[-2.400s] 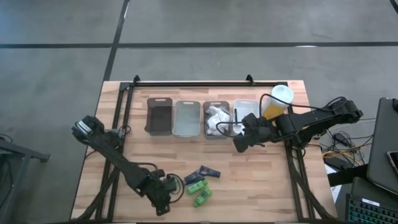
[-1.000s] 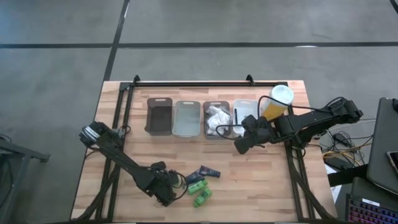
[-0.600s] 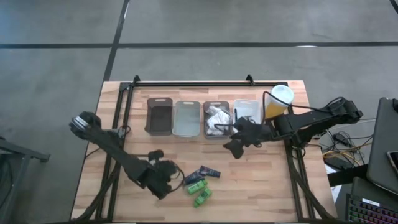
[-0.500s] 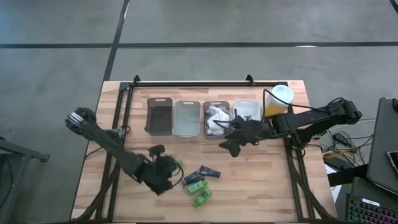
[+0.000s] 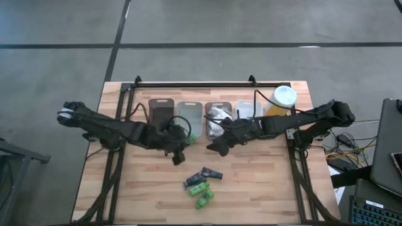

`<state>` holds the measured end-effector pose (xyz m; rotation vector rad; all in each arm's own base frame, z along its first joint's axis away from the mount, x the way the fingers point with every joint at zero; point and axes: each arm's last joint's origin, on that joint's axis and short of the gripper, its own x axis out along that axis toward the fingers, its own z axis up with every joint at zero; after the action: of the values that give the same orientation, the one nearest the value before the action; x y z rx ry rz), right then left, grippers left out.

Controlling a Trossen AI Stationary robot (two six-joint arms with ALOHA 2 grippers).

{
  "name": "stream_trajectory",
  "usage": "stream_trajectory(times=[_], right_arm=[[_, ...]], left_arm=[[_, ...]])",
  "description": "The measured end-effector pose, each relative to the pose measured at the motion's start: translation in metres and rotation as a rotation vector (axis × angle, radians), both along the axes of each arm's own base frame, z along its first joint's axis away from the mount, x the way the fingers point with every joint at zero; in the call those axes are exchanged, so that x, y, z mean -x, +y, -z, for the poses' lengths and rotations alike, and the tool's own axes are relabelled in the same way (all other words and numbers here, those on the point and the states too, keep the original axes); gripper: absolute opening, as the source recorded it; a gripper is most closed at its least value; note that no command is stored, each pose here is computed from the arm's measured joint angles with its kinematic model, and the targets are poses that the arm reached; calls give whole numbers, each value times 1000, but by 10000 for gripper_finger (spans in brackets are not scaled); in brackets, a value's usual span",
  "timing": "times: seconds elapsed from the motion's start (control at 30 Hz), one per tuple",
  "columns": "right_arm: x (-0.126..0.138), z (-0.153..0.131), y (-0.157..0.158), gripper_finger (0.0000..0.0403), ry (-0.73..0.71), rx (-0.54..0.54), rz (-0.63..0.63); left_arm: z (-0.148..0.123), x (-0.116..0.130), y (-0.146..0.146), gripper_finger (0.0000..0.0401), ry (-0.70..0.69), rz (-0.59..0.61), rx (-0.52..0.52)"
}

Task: Pick & Place Travel size toiletries
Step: Put the green shampoo into the gray bin

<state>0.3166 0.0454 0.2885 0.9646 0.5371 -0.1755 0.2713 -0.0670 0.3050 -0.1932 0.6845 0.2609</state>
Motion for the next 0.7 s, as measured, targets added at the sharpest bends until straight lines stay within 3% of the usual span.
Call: stream_trajectory(times=[0.1,0.17,0.43,0.7], right_arm=[[-4,-4,-2,330,-54,1,13],[-5,-4,-3,336,-60,5,16],[-9,4,-2,353,-32,11,12],[-8,3,-1,341,-34,9,11]], left_arm=[[-4,-7,-6,124,-56,141,-11],[-4,-11,-7,124,-77,173,1],[-3,-12,-4,124,-64,158,-5],[9,0,1,124,86,36,-25]])
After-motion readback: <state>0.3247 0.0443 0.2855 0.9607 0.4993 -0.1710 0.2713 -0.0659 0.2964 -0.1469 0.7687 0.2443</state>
